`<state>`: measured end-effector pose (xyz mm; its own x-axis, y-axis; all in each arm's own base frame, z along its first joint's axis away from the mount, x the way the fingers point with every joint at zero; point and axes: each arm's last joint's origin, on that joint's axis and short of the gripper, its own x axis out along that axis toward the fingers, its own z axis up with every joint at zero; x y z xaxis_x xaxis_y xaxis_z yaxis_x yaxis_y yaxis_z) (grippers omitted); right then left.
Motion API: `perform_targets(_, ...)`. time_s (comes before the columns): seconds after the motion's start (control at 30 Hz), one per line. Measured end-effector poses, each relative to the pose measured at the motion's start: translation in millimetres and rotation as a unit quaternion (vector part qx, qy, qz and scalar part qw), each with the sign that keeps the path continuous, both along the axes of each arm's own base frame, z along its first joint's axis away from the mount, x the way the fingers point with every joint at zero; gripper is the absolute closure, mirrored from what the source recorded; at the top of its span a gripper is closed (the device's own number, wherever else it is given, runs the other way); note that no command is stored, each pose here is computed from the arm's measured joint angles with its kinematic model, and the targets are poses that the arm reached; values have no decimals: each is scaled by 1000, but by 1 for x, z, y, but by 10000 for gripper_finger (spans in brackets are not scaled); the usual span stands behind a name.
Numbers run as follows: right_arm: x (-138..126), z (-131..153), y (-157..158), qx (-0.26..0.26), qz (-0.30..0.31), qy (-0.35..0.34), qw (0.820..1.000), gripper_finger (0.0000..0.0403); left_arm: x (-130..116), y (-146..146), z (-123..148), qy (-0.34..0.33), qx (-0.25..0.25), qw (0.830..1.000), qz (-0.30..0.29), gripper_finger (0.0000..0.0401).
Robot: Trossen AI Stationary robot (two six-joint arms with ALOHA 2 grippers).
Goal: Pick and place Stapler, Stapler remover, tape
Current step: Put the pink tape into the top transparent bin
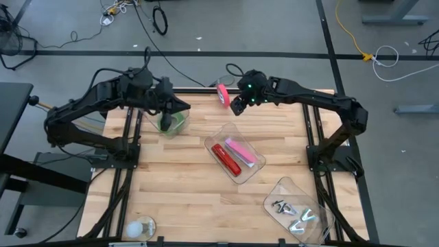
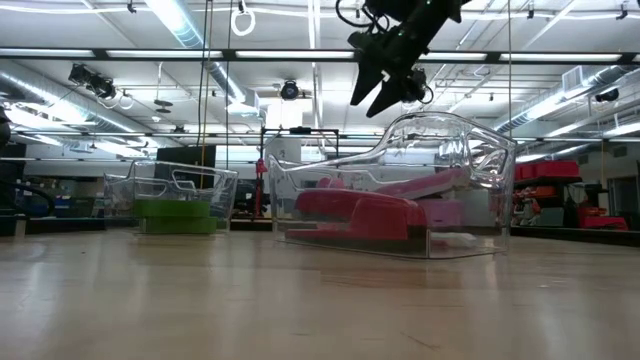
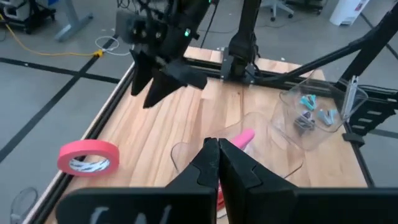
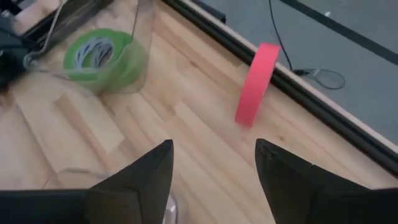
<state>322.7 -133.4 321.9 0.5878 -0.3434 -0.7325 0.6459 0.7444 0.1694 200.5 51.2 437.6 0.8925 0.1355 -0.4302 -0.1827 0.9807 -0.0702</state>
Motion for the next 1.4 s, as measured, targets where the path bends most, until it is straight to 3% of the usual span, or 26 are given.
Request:
perform_targets(0.2, 9, -14, -10, 4, -7, 9, 1000, 162, -10, 0, 4, -5, 8, 1000, 4, 398)
perform_targets(0.7, 35, -64, -46, 19, -43, 16, 999, 63, -13, 1, 5, -14, -11, 1000, 23, 386)
perform_targets(1.23, 47, -124, -80, 36, -70, 53, 995, 58, -13, 2, 7, -19, -3, 999, 39, 385)
perform_targets(1.4, 49, -129, -82, 36, -72, 53, 995, 58, -13, 2, 7, -19, -1, 999, 44, 385)
